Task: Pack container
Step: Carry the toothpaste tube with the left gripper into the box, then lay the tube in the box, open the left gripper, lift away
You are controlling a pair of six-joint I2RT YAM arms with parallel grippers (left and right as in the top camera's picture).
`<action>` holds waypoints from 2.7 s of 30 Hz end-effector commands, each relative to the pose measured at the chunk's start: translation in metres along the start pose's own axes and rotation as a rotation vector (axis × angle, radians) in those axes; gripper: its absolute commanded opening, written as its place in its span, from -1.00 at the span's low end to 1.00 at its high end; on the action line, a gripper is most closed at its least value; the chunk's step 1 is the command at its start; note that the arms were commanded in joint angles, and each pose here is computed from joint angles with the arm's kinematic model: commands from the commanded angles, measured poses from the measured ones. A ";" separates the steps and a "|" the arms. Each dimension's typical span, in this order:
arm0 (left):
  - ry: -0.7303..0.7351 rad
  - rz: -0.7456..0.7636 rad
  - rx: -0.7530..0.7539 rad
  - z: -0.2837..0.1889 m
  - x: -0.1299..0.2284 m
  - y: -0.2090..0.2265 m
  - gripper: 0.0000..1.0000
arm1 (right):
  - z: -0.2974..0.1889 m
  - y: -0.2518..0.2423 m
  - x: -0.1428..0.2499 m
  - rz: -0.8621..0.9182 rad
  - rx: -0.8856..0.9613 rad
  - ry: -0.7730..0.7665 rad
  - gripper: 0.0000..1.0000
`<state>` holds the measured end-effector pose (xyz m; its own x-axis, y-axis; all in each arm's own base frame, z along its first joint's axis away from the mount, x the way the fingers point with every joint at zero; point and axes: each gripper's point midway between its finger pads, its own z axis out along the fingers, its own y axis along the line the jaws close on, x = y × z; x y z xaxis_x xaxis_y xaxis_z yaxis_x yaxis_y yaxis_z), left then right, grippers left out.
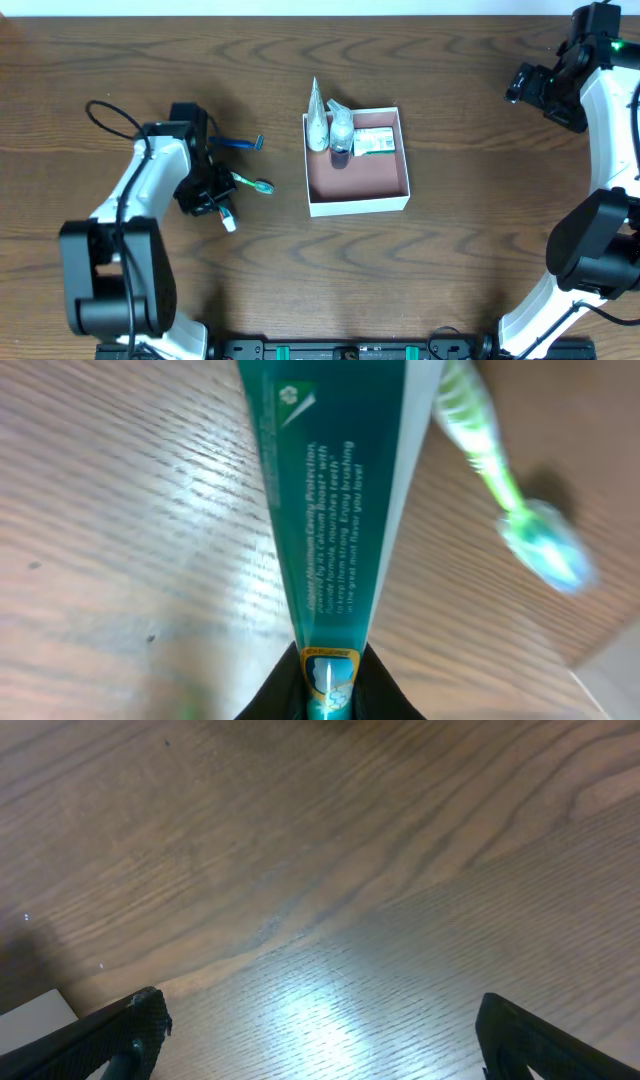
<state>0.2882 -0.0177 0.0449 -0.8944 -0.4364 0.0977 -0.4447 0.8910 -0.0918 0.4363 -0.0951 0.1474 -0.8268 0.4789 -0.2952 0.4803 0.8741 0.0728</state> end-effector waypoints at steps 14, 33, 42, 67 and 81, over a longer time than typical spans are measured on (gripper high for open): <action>-0.333 0.272 0.206 -0.108 0.030 -0.066 -0.74 | -0.016 -0.001 -0.008 0.003 -0.006 -0.044 0.98; -0.398 0.229 0.395 -0.116 0.079 -0.169 -0.75 | -0.016 -0.001 -0.008 0.003 -0.006 -0.044 0.98; -0.369 0.064 0.361 -0.075 0.085 -0.200 -0.75 | -0.016 -0.001 -0.008 0.003 -0.006 -0.044 0.99; -0.289 -0.470 0.581 -0.045 0.065 -0.261 -0.78 | -0.016 -0.001 -0.008 0.003 -0.006 -0.044 0.99; -0.290 -0.500 0.741 -0.068 0.057 -0.289 0.14 | -0.016 -0.001 -0.008 0.003 -0.006 -0.044 0.99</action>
<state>0.3640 -0.2904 0.1385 -0.5394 -0.8403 0.0547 -0.6112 0.3460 -0.7118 0.4364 -0.0950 0.1476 -0.8266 0.4788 -0.2958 0.4801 0.8741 0.0734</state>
